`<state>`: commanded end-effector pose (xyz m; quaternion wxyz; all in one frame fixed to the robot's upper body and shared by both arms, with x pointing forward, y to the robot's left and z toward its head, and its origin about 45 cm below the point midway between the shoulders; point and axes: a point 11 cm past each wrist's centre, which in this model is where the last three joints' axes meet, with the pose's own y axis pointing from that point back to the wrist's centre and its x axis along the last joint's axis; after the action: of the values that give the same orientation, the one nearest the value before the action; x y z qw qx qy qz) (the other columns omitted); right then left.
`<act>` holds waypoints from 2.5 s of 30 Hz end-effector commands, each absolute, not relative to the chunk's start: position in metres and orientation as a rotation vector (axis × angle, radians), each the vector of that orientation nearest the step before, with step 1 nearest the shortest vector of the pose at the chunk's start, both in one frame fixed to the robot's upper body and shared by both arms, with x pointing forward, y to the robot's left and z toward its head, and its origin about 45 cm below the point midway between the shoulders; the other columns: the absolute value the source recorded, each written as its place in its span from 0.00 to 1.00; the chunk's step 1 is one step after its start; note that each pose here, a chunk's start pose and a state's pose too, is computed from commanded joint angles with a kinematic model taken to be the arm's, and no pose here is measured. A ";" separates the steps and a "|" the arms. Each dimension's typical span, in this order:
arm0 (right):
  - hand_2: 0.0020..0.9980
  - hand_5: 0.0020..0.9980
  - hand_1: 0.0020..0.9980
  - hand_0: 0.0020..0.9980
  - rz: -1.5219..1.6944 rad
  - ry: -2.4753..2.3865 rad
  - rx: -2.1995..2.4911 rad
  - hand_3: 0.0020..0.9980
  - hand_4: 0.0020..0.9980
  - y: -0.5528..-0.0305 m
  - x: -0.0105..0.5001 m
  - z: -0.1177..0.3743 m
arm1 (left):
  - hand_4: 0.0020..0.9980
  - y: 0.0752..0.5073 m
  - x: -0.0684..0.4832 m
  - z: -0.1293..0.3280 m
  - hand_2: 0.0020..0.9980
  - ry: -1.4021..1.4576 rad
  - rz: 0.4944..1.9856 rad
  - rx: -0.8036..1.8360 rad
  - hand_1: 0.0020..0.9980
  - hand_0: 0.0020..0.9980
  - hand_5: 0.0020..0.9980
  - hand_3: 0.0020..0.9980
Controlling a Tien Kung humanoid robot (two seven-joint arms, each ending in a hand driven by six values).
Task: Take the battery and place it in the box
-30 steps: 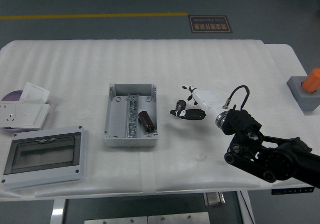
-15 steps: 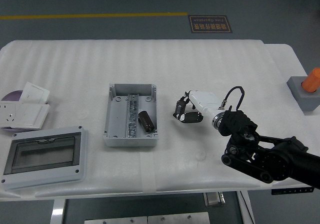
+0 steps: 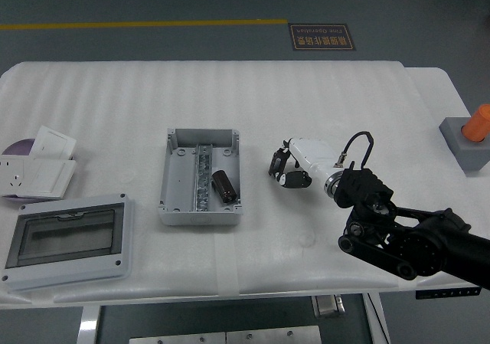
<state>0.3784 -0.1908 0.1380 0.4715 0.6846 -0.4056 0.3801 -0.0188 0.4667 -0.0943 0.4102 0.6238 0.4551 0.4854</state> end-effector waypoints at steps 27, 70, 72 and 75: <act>0.48 0.33 0.44 0.30 0.924 -0.995 1.710 0.63 0.62 -0.190 0.373 0.136 | 0.48 0.469 -0.018 -0.094 0.57 1.134 1.231 1.572 0.67 0.60 0.51 0.56; 0.41 0.00 0.45 0.31 0.950 -1.041 1.738 0.54 0.36 -0.186 0.374 0.146 | 0.48 0.469 -0.014 -0.094 0.57 1.120 1.240 1.563 0.67 0.59 0.52 0.57; 0.39 0.00 0.45 0.31 0.956 -1.056 1.742 0.53 0.31 -0.186 0.375 0.150 | 0.48 0.469 -0.014 -0.094 0.58 1.119 1.241 1.563 0.67 0.59 0.53 0.57; 0.39 0.00 0.45 0.31 0.964 -1.085 1.751 0.53 0.31 -0.185 0.376 0.157 | 0.48 0.469 -0.014 -0.094 0.58 1.118 1.241 1.563 0.67 0.59 0.53 0.57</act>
<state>0.3763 -0.1846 0.1573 0.4202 0.6987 -0.4330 0.3845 -0.0136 0.4686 -0.0940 0.4140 0.6218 0.4450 0.4938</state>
